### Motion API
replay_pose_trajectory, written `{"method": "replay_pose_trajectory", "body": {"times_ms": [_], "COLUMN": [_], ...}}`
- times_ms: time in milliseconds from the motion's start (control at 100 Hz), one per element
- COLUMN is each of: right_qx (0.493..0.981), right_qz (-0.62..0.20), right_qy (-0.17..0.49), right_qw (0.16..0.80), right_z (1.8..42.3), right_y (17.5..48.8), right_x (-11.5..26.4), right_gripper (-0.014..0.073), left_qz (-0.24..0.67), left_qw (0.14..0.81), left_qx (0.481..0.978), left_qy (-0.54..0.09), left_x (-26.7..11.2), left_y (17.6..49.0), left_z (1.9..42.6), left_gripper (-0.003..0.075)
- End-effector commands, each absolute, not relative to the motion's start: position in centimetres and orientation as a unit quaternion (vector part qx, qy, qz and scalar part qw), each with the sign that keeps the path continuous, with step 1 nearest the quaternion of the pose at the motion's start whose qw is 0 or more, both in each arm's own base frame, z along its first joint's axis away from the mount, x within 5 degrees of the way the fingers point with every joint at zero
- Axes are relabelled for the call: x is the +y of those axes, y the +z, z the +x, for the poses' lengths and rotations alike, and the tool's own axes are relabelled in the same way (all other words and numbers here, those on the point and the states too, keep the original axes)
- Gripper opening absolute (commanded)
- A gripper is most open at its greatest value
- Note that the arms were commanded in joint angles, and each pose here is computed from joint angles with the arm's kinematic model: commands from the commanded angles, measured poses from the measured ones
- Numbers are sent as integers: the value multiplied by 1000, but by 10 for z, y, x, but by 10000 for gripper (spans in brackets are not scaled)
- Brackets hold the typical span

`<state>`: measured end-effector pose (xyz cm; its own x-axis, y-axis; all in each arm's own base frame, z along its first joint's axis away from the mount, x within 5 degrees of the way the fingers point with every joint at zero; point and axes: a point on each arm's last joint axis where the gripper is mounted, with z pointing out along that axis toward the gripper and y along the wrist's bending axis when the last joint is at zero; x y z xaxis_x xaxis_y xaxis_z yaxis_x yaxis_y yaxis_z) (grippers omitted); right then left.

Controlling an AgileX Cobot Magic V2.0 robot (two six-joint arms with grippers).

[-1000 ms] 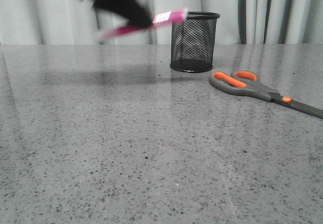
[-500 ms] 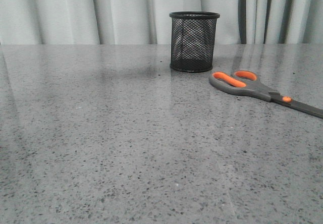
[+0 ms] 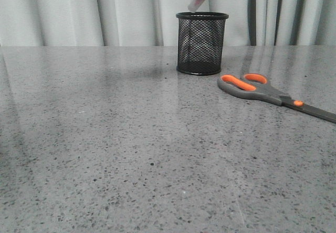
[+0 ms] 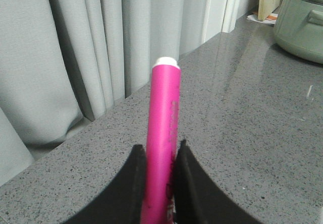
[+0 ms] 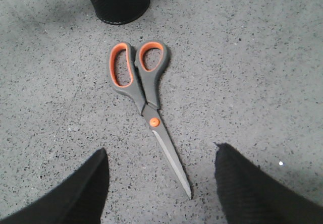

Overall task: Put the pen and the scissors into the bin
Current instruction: 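Lift the pen with the left gripper and drop it into the mesh cup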

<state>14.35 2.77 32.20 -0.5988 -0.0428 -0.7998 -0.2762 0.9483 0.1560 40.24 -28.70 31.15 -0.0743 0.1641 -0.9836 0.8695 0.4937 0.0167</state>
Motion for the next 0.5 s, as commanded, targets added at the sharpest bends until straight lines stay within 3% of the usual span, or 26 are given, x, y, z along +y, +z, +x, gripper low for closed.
{"method": "replay_pose_trajectory", "body": {"times_ms": [0, 70, 170, 240, 370, 490], "right_qx": [864, 864, 864, 863, 861, 859], "right_qz": [-84, -84, -84, -83, -81, -80], "right_qy": [132, 132, 132, 131, 129, 128], "right_qw": [479, 479, 479, 481, 486, 490], "right_z": [148, 148, 148, 148, 149, 149], "right_y": [337, 337, 338, 338, 339, 339], "right_x": [27, 27, 27, 27, 27, 26], "right_gripper": [412, 412, 412, 412, 412, 412], "left_qz": [381, 381, 380, 378, 370, 372], "left_qw": [589, 589, 590, 591, 602, 623], "left_qx": [626, 626, 626, 626, 617, 599], "left_qy": [-341, -341, -341, -341, -346, -339], "left_x": [-283, -283, -283, -282, -272, -253], "left_y": [354, 354, 354, 355, 369, 396], "left_z": [390, 390, 391, 391, 389, 383], "left_gripper": [31, 132, 341, 428, 428, 321]}}
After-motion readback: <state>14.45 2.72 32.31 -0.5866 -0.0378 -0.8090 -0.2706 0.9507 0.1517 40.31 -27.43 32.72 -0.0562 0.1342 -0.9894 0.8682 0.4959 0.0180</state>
